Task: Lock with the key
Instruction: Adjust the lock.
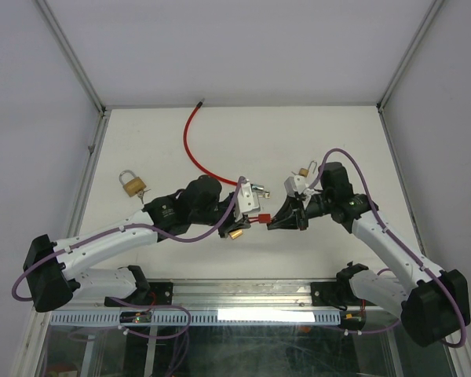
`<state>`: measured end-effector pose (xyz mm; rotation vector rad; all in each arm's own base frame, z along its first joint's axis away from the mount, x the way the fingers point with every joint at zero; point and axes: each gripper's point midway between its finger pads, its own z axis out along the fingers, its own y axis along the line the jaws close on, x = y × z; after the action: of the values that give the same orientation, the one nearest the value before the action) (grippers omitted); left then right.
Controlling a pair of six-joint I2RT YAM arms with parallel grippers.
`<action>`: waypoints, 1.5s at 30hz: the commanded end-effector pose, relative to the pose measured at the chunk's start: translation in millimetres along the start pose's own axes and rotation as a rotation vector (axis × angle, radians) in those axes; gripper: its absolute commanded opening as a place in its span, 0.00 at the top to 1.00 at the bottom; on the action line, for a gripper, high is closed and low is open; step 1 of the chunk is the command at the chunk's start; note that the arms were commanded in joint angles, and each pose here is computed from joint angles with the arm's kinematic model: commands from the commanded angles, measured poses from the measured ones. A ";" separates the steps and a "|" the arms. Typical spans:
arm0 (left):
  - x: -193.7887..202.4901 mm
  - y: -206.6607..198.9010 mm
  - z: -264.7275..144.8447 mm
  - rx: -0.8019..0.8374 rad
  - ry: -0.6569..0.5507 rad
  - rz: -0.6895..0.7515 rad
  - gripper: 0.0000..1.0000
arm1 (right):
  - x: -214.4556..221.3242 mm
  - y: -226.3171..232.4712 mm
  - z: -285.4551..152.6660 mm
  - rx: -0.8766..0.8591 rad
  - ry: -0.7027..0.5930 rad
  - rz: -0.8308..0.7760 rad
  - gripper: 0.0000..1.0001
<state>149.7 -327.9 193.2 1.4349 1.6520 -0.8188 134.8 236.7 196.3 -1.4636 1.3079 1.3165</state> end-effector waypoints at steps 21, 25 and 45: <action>-14.8 6.3 2.7 -0.004 -0.025 0.017 1.00 | -3.7 -13.9 -6.2 0.052 0.075 -0.070 0.67; -14.0 7.1 3.3 -0.002 -0.003 0.013 1.00 | -7.6 -18.5 -10.7 0.081 0.117 -0.057 0.60; -20.3 9.7 0.9 0.002 0.035 0.024 1.00 | 4.6 -17.3 -6.2 0.066 0.286 -0.052 0.67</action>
<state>151.1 -324.8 179.4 1.5091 1.7521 -0.7748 148.8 229.0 178.4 -1.6255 1.5238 1.0949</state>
